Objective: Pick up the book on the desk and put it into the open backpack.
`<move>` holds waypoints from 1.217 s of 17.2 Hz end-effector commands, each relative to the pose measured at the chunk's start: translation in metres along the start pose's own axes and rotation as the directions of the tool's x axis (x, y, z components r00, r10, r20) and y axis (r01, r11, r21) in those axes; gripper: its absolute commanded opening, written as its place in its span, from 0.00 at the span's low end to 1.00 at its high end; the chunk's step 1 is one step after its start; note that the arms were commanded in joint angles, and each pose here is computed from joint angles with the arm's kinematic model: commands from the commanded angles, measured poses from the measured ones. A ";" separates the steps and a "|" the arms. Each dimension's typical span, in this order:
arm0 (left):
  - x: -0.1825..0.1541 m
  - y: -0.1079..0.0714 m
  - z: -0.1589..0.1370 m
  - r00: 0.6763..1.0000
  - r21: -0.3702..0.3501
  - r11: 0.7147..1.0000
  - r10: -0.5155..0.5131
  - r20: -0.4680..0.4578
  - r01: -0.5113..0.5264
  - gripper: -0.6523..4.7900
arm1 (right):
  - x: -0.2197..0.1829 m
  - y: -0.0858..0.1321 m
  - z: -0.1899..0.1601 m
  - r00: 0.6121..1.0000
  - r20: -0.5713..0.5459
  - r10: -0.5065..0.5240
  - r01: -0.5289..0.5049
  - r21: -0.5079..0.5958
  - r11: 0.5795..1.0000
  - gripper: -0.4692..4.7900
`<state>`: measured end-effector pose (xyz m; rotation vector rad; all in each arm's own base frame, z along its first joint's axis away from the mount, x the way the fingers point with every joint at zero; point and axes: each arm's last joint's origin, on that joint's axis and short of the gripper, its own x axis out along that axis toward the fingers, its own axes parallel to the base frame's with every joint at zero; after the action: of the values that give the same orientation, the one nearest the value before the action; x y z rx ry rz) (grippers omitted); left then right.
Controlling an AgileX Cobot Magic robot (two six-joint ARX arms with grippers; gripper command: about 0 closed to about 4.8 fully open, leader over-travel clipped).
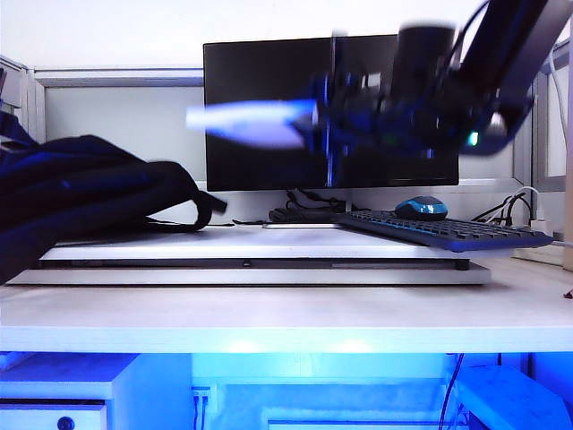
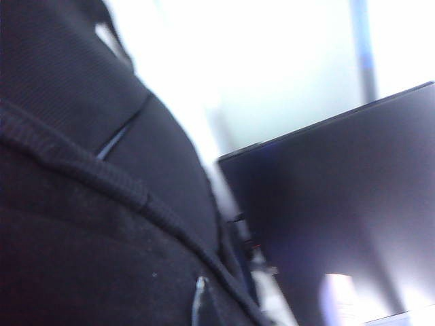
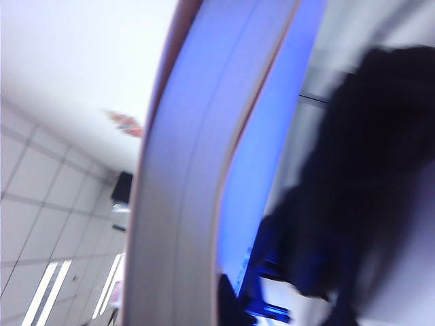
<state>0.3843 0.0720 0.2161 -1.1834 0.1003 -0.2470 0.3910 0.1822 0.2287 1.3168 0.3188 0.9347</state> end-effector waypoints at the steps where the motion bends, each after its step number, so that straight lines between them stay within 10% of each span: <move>1: 0.000 -0.022 0.004 0.984 0.003 0.984 -0.177 0.008 0.177 0.11 | 0.015 0.040 0.005 0.991 -0.021 0.129 -0.130 -0.072 0.989 0.08; 5: -0.004 -0.039 0.007 0.941 -0.035 0.940 -0.338 0.008 0.339 0.11 | 0.066 0.061 -0.009 0.987 -0.122 -0.104 0.071 -0.250 0.966 0.08; 14: -0.008 -0.058 0.007 0.869 -0.072 0.872 -0.489 -0.079 0.484 0.11 | 0.095 0.003 -0.022 0.975 -0.126 -0.184 0.171 -0.105 0.980 0.08; 21: 0.013 -0.089 -0.035 0.784 -0.166 0.824 -0.566 -0.254 0.541 0.11 | 0.145 0.016 -0.047 0.979 -0.179 -0.098 0.087 -0.067 0.994 0.08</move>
<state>0.3861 0.0206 0.2608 -1.3561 0.0723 -0.7659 0.4446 0.3162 0.2512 1.1580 0.5580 0.9059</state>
